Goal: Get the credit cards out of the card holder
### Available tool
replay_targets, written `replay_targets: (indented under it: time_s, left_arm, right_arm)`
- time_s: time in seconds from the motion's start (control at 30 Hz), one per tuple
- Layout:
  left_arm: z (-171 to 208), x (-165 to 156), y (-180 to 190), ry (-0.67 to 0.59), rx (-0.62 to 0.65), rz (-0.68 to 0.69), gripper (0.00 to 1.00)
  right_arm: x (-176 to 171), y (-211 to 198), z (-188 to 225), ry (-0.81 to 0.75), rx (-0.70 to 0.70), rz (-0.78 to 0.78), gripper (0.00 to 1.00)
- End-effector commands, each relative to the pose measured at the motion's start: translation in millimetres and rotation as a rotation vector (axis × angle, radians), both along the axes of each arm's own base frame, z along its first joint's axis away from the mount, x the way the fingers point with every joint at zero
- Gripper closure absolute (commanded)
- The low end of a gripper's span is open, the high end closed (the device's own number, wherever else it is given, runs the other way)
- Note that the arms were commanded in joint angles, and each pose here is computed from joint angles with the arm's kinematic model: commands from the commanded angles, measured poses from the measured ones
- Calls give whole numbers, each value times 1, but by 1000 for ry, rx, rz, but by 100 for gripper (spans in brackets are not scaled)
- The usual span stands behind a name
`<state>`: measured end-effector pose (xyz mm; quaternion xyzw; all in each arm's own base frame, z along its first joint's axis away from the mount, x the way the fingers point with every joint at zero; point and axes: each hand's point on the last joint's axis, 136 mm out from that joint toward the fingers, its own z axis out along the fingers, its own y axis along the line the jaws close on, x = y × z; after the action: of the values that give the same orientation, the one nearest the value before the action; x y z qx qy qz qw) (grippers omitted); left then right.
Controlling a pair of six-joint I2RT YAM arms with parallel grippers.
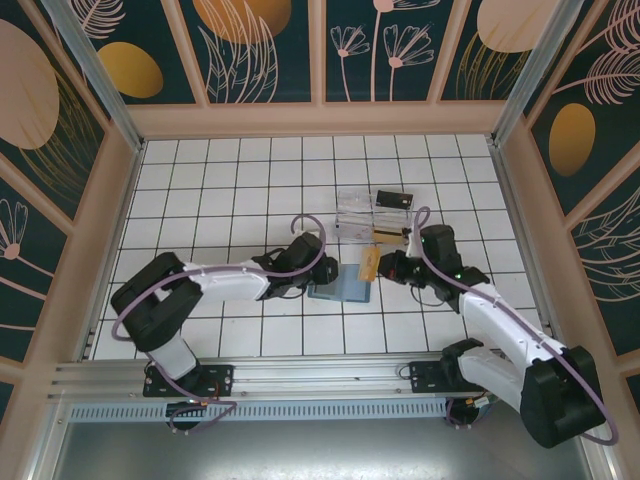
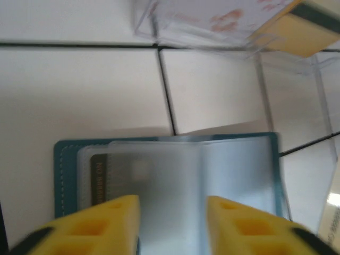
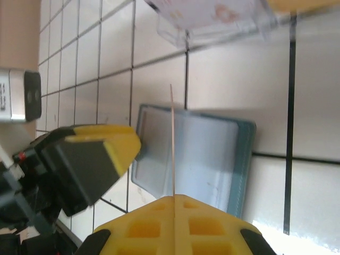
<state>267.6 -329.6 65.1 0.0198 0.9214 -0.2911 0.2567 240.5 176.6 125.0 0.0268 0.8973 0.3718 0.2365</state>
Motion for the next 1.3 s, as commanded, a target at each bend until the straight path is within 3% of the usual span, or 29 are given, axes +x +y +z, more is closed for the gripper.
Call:
replay_targets:
  time_s: [0.0,0.1,0.2,0.4,0.6,0.7,0.97,1.27]
  left_arm:
    - [54,8,-3,-126,-106,-5,39]
    - [79,7,9,-194,-137,18,14]
    - [96,2,27,-253,-159,55,1]
    - [116,-12,62,-353,-185,95,1]
    - [125,-26,94,-420,-204,135,1]
    - [127,-33,109,-451,-216,159,1]
    - [133,-44,136,-508,-253,210,2]
    - [127,-47,149,-514,-237,239,1]
  right_arm:
    - [12,-13,23,-70,-131,-14,100]
    - [27,-15,46,-150,-215,-18,100]
    - [40,-11,66,-234,-340,5,100]
    - [59,4,82,-413,-777,200,100]
    - [63,-2,42,-462,-1272,502,100]
    - [62,-7,26,-495,-1455,600,100]
    - [58,-28,-2,-473,-1681,797,100]
    - [66,-40,-12,-559,-1717,864,100]
